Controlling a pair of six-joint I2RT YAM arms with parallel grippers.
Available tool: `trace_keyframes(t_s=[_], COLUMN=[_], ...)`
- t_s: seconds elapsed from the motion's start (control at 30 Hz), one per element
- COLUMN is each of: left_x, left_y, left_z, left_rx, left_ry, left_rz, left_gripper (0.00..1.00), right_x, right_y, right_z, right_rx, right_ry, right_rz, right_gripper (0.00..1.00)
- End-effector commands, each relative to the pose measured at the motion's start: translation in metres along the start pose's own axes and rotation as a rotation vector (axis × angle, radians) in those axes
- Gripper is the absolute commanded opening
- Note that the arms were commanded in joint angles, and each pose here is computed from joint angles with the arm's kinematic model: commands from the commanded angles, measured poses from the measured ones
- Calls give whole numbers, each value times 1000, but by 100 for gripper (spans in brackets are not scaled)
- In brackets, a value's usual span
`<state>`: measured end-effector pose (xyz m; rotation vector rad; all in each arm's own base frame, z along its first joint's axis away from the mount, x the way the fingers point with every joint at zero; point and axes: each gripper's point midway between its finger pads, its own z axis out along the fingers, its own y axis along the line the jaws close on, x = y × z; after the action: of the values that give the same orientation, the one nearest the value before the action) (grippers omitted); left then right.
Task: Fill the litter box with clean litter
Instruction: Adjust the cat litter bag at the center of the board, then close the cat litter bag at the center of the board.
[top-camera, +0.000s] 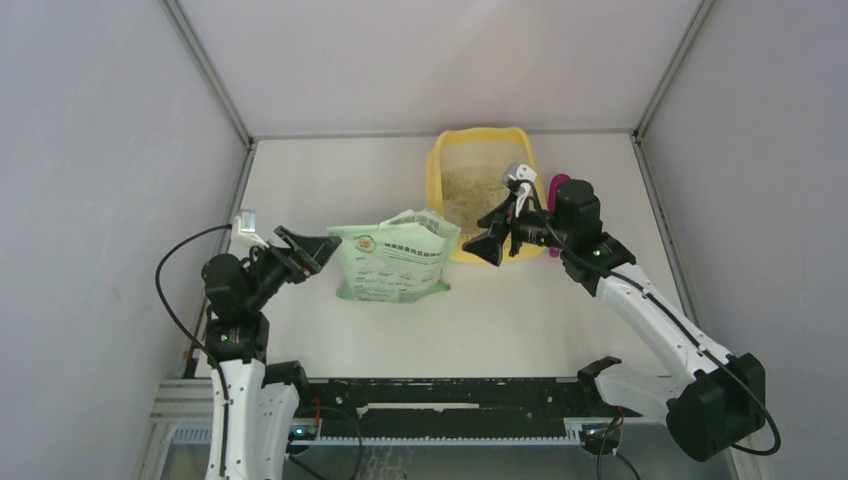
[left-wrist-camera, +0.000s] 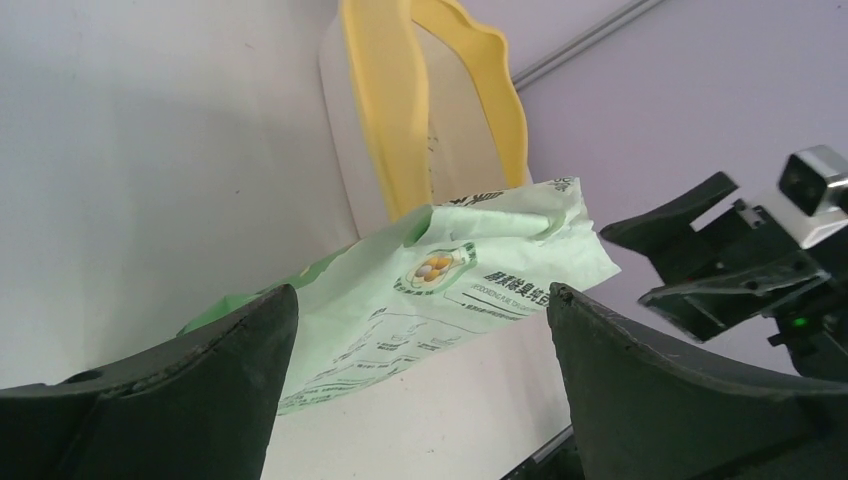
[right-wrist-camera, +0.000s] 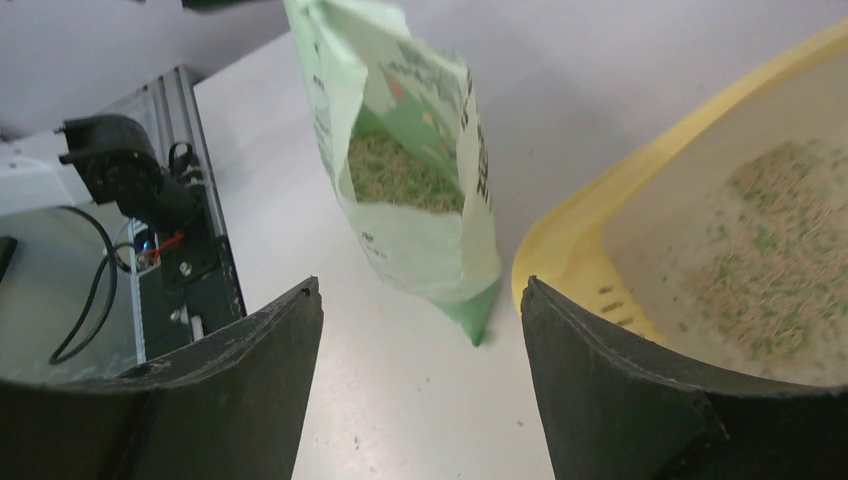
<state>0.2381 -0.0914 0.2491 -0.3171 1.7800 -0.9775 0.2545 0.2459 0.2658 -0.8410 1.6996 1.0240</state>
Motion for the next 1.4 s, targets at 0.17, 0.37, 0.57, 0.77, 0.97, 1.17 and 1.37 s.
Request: trace_keyframes(t_s=[0.17,0.37,0.57,0.77,0.97,1.17,1.37], left_x=[-8,-11,-17,-23,-23,-24,-28], left_y=[-15,-12,-12,-18,-17,-15,-16], left_z=[2,7,6,4,6,6,3], left_rx=[81,112,95,125,137,131,125], left_ry=[-4,-53,-85,-130,-148,-165,-196], left_rz=[104,122,114,115,90,96,106], left_gripper=[99,99,99,99,99,99,99], right_x=[10,30,40,38,37,43,42], right_y=[-5,-25,-30,-21,-11,-9,-4], right_z=[8,20,41,62,71,75,67], right_rx=[-62,-34,-70,-147,-265,-328,-338], right_ry=[5,60,64,27,-8,-9,-49], right_rz=[-109,-81,-54,-95,-107,-83,-84], right_gripper=[79,79,77,70,70,46,31])
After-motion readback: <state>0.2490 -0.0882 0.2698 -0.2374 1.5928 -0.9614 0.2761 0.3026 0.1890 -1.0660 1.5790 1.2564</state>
